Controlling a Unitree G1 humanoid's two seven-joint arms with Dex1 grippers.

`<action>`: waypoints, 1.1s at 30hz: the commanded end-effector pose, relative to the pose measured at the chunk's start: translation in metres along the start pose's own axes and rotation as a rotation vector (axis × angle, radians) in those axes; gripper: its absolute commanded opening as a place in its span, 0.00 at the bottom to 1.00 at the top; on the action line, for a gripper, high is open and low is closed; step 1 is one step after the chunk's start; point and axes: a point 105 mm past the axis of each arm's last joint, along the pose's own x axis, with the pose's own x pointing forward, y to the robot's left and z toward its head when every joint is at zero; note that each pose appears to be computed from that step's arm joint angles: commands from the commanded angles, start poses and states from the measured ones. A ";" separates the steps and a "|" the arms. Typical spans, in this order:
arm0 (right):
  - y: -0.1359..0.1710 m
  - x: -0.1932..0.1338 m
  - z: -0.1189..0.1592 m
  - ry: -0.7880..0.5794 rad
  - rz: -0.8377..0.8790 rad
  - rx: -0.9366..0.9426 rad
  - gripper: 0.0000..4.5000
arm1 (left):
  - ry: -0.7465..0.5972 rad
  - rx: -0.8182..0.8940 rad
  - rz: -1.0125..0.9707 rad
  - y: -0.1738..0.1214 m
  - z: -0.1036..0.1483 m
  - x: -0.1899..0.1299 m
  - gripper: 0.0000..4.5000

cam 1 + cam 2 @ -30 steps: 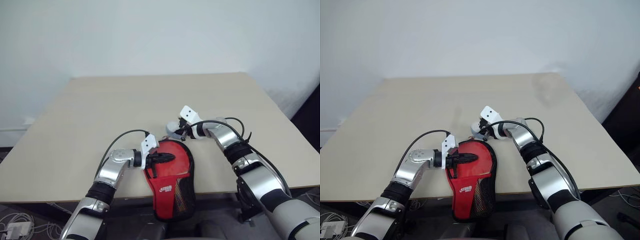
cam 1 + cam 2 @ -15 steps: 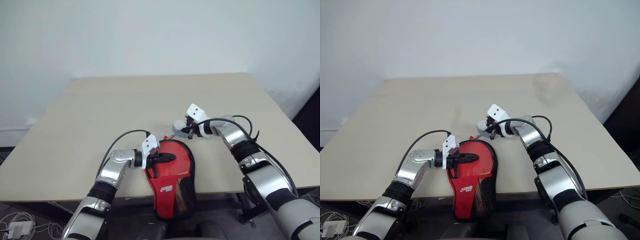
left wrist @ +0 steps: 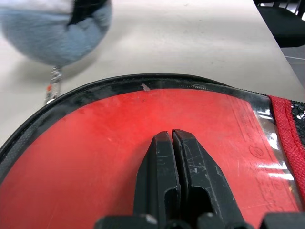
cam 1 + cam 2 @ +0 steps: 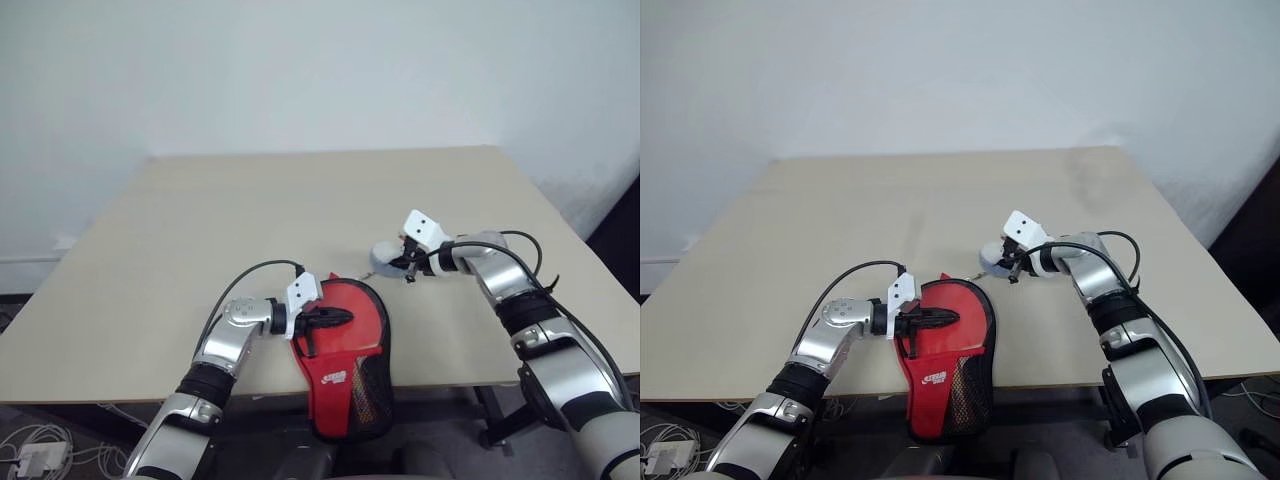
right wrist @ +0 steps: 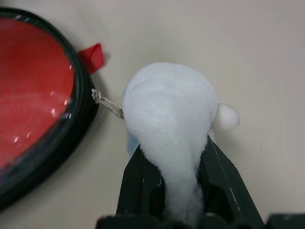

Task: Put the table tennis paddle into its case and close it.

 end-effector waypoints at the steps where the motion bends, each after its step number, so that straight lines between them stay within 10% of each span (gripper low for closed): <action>1: -0.014 -0.024 0.005 -0.021 -0.072 -0.005 0.07 | 0.108 -0.081 -0.023 -0.012 -0.035 0.002 0.00; 33: 0.061 -0.103 -0.010 0.007 0.148 -0.105 0.07 | 0.107 -0.072 -0.069 -0.008 -0.032 0.013 0.00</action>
